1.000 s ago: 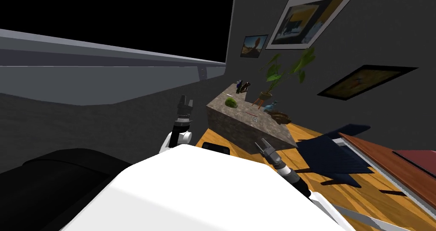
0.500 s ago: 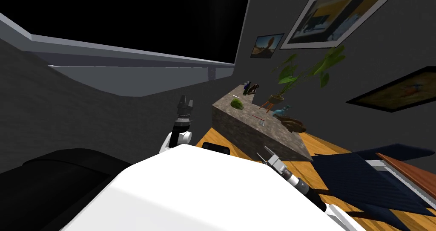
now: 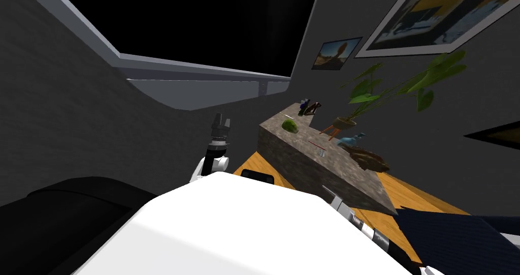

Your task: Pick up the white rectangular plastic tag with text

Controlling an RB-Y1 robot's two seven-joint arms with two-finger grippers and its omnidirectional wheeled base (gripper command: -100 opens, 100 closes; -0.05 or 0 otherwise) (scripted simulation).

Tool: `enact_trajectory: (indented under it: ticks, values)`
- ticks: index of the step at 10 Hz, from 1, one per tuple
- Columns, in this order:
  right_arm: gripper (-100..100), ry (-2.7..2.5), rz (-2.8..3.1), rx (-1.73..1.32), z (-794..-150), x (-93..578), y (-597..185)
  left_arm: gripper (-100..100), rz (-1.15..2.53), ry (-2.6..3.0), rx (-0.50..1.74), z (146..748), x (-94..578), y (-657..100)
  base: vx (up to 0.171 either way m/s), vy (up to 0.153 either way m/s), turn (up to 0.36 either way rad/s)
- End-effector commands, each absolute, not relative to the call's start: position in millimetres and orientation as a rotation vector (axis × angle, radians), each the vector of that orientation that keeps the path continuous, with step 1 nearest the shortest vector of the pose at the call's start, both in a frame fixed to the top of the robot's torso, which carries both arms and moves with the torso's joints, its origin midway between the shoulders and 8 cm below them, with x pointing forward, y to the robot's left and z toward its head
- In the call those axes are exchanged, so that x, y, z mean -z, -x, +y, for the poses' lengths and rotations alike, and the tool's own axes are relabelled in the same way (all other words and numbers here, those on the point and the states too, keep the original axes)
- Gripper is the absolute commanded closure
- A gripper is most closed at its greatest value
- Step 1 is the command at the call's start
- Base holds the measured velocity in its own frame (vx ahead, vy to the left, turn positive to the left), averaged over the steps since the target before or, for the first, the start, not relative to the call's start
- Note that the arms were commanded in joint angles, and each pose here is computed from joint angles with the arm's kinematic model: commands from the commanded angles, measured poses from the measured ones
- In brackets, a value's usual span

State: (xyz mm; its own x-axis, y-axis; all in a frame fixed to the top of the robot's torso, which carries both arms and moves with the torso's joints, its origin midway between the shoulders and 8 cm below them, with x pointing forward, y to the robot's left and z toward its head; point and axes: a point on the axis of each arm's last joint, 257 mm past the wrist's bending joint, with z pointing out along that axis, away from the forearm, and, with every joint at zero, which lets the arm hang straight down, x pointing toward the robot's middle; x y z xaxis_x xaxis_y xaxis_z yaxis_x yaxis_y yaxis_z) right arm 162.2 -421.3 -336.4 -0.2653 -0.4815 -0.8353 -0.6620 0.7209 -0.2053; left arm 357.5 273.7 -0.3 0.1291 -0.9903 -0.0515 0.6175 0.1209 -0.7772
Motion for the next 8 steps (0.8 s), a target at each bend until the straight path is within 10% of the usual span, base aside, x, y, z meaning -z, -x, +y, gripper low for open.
enact_trajectory:
  ticks: [1, 8]
  values:
    - [-100, 1.014, 1.974, -0.185, -445, 348, -138, 0, 0.677, 0.691, 1.315, 274, 0, -357, -0.017, 0.017, 0.311]
    - [-100, 1.428, 2.056, -0.078, -516, 365, -69, 0, 0.677, 0.691, 1.315, 274, 0, -357, -0.006, 0.010, 0.234]
